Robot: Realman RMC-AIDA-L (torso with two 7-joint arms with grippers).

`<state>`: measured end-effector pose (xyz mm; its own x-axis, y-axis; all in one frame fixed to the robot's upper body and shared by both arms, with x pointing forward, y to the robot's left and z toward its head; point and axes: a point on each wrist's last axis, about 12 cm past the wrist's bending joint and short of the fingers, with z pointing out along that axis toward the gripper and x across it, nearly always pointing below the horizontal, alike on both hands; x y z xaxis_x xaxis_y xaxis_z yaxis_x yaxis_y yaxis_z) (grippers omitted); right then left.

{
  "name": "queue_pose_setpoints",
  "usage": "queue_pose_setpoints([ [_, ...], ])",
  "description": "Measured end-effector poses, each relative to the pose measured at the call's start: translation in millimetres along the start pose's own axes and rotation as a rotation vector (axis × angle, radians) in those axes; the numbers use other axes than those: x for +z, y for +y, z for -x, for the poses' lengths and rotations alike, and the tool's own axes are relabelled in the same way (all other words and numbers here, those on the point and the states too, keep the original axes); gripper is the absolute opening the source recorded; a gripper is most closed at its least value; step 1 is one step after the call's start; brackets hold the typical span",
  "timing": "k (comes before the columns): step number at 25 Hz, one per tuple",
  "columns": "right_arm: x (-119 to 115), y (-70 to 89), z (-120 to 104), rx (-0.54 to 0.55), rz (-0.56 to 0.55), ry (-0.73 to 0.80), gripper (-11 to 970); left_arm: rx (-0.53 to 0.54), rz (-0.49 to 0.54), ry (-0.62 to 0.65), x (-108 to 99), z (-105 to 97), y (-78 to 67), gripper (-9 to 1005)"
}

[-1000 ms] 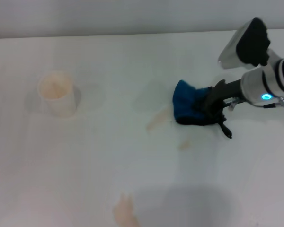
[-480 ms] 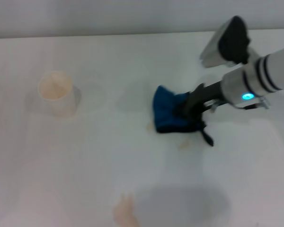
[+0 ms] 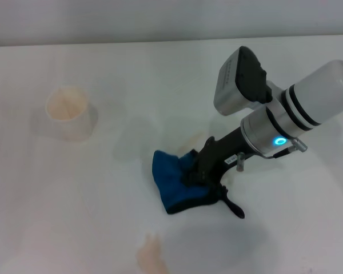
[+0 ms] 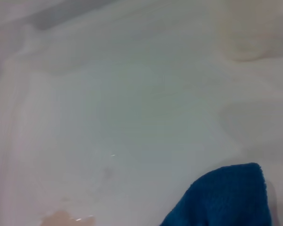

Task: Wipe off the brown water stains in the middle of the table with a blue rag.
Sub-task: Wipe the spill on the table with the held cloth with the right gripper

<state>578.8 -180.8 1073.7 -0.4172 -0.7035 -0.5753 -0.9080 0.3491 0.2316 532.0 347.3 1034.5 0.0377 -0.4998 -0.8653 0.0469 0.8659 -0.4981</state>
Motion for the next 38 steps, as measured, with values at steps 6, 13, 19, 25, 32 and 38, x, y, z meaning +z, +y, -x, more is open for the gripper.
queue_pose_setpoints([
  [6,-1.2,-3.0,-0.2,-0.001,-0.019,-0.006,69,-0.004,-0.003,-0.003,1.4,0.5,-1.0,887],
  [13,-3.8,-22.0,-4.0,0.043,-0.173,-0.054,69,-0.006,-0.002,-0.005,1.5,0.2,-1.3,887],
  [19,-11.1,-36.1,-8.5,0.093,-0.264,-0.070,69,-0.014,0.008,-0.013,0.5,0.9,0.2,887],
  [25,-26.1,-56.3,-18.0,0.195,-0.405,-0.065,69,-0.015,0.011,-0.011,-0.5,0.4,0.7,887],
  [32,-19.9,-53.4,-13.1,0.210,-0.398,-0.071,69,-0.018,0.008,-0.008,-0.2,-0.4,0.0,887],
  [38,4.4,-15.9,7.3,0.101,-0.168,-0.004,69,-0.019,0.008,-0.010,0.4,-0.2,-0.4,888],
])
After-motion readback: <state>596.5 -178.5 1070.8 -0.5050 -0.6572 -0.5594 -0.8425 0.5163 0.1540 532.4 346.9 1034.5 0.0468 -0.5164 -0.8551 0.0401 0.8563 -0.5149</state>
